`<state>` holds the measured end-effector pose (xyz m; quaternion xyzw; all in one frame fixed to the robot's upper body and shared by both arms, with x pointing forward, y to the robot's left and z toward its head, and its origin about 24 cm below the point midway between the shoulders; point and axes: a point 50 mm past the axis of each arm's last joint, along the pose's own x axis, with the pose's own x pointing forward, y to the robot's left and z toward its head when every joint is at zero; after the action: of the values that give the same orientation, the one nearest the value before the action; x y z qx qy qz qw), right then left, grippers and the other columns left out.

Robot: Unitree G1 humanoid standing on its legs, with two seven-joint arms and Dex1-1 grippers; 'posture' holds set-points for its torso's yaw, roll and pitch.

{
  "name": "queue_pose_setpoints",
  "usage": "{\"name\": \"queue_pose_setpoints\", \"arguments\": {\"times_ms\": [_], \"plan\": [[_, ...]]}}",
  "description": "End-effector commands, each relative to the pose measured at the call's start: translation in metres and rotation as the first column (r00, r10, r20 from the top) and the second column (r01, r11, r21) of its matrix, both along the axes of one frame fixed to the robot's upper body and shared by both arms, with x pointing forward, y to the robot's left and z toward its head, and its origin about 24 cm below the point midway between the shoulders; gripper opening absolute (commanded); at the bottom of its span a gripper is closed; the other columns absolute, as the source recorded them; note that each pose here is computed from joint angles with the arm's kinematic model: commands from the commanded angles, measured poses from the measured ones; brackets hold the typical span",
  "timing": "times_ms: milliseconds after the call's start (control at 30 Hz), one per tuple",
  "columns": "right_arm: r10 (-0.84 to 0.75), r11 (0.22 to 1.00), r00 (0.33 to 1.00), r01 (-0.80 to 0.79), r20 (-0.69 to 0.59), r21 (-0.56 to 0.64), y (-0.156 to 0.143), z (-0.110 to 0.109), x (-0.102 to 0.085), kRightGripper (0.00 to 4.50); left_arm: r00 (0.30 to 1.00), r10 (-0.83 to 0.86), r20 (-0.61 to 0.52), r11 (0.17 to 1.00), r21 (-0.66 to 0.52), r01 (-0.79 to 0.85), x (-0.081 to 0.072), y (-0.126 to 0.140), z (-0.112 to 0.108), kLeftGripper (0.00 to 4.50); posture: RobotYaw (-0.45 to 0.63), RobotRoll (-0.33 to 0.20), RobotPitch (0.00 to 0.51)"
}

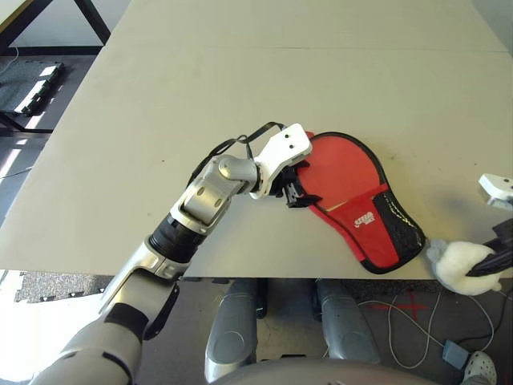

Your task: Store the ping-pong paddle in its case and zip it.

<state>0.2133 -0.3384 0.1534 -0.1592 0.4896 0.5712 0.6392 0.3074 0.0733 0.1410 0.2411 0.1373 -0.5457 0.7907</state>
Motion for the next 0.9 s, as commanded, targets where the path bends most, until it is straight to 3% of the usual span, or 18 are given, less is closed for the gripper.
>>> {"name": "queue_pose_setpoints", "arguments": {"times_ms": [33, 133, 167, 533, 733, 900], "plan": [[-0.007, 1.000, 1.000, 0.007, -0.007, 0.001, -0.002, -0.001, 0.001, 0.31, 0.996, 0.036, -0.079, 0.997, 0.067, -0.031, -0.001, 0.004, -0.024, 4.50, -0.04, 0.000, 0.277], [-0.018, 0.999, 0.998, 0.015, 0.067, 0.042, 0.003, 0.011, 0.013, 0.31, 0.996, 0.036, -0.078, 0.997, 0.067, -0.031, 0.000, 0.004, -0.024, 4.50, -0.04, 0.000, 0.277], [0.009, 1.000, 0.995, -0.012, 0.095, 0.023, 0.003, 0.015, 0.014, 1.06, 0.996, 0.036, -0.078, 0.997, 0.068, -0.031, 0.000, 0.005, -0.024, 4.50, -0.04, 0.000, 0.277], [0.063, 0.998, 0.947, -0.066, 0.314, -0.001, 0.006, 0.065, 0.030, 4.47, 0.997, 0.034, -0.074, 0.997, 0.068, -0.029, 0.000, 0.006, -0.023, 4.50, -0.04, 0.000, 0.276], [0.015, 0.999, 0.915, -0.033, 0.404, 0.038, 0.002, 0.078, 0.042, 4.47, 0.997, 0.029, -0.071, 0.998, 0.064, -0.025, 0.000, 0.006, -0.022, 4.50, -0.05, 0.000, 0.277], [-0.099, 0.973, 0.885, -0.010, 0.455, 0.231, 0.009, 0.079, 0.059, 4.47, 0.998, 0.022, -0.064, 1.000, -0.004, -0.022, -0.002, 0.006, -0.011, 4.50, -0.04, 0.000, 0.280]]}}
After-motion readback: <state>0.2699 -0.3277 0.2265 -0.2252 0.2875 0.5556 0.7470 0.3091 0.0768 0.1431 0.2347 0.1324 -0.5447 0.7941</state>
